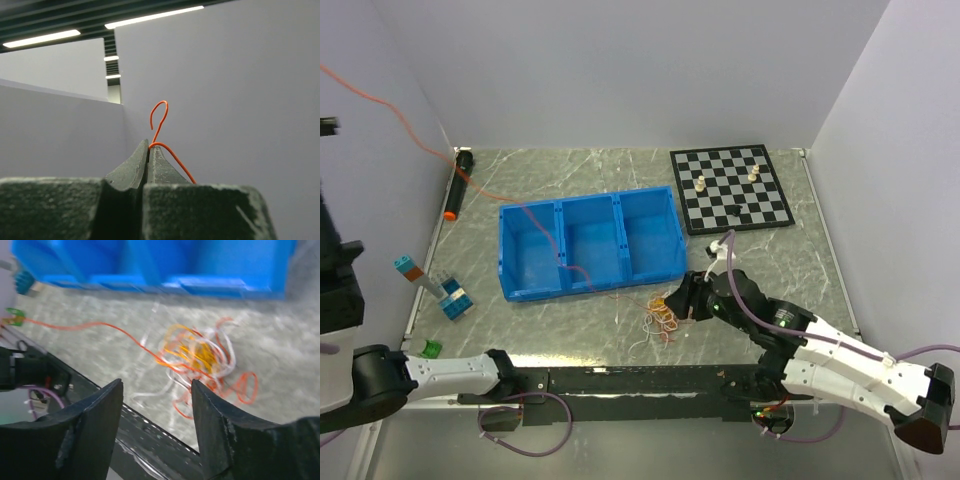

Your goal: Untangle the cables

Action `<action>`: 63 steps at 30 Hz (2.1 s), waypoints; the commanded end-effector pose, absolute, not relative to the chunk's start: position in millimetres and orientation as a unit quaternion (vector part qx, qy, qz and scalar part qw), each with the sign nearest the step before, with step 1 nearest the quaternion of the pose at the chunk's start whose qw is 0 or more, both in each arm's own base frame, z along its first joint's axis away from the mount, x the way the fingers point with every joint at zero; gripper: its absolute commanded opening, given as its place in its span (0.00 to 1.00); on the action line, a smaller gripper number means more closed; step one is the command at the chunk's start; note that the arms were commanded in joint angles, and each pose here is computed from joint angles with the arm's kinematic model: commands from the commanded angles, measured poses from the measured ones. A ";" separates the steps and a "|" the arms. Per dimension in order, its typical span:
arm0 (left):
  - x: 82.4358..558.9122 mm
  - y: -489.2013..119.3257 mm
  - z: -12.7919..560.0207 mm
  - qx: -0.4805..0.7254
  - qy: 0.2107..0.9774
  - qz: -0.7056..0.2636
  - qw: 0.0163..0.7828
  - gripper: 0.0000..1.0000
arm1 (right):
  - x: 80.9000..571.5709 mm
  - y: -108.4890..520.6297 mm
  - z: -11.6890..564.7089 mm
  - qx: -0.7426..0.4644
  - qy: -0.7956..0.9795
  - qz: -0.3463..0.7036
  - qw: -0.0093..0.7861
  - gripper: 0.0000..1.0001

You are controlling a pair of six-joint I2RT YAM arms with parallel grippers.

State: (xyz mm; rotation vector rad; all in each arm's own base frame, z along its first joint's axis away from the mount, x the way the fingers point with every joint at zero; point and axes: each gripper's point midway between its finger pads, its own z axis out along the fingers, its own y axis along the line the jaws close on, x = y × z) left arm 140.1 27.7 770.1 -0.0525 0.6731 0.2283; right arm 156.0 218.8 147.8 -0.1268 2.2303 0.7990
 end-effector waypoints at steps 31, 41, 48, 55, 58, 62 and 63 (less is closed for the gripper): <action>184.2 -28.2 717.7 0.039 0.433 0.062 0.898 0.02 | 181.6 349.4 147.3 -0.274 0.809 0.299 0.427 0.07; 214.8 -118.5 543.3 0.241 0.572 0.001 0.784 0.06 | 175.2 321.4 163.0 -0.242 0.804 0.308 0.448 0.10; 194.1 -166.0 380.6 0.451 0.650 -0.042 0.611 0.06 | 170.0 283.7 132.0 -0.193 0.840 0.277 0.425 0.35; 164.7 -187.4 256.8 0.563 0.666 -0.091 0.481 0.42 | 167.7 248.0 125.3 -0.133 0.850 0.266 0.434 0.59; 157.8 -214.5 236.4 0.578 0.664 -0.137 0.455 0.54 | 167.2 236.2 121.7 -0.113 0.855 0.259 0.435 0.62; 156.6 -256.1 210.8 0.605 0.642 -0.169 0.439 0.70 | 165.6 226.0 124.3 -0.084 0.850 0.272 0.444 0.62; 157.9 -265.8 205.1 0.610 0.637 -0.173 0.439 0.71 | 165.4 223.7 125.4 -0.076 0.848 0.276 0.446 0.62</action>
